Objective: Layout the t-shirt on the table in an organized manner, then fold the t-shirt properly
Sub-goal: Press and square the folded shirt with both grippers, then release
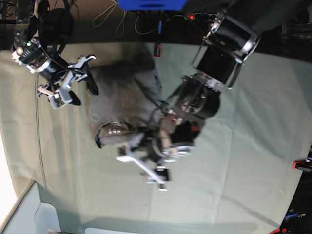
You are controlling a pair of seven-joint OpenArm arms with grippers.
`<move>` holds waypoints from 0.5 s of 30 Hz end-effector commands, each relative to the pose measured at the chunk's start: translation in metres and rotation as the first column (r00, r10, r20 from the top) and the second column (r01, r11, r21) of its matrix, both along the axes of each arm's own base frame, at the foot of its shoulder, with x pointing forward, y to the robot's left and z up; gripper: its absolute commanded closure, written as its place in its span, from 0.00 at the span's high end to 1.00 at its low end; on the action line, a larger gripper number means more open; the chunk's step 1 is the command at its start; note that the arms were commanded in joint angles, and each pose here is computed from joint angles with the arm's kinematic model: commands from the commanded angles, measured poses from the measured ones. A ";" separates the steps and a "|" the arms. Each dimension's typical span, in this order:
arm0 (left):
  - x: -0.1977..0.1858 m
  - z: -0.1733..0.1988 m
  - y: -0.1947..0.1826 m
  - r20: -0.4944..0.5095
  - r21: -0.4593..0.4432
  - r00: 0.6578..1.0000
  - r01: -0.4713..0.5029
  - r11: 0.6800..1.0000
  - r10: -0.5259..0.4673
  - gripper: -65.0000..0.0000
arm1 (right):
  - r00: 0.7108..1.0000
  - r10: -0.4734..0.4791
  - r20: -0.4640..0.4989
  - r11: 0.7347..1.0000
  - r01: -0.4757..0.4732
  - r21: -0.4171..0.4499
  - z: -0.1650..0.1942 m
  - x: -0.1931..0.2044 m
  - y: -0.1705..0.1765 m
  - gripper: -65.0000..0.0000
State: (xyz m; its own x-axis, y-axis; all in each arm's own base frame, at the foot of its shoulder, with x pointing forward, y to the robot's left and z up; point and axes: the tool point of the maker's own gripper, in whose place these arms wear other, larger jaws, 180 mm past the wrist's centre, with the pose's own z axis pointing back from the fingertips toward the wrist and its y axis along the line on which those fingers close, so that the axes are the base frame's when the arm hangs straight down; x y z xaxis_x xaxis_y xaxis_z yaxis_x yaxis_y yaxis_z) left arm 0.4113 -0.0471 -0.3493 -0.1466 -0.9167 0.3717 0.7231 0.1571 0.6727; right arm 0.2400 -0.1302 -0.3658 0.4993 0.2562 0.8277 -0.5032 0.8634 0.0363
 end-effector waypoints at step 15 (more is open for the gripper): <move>-0.050 -0.018 0.152 -0.227 -0.368 0.825 -0.565 0.739 0.518 0.64 | 0.971 0.238 0.031 0.949 -0.239 0.206 0.014 -0.023 0.123 0.33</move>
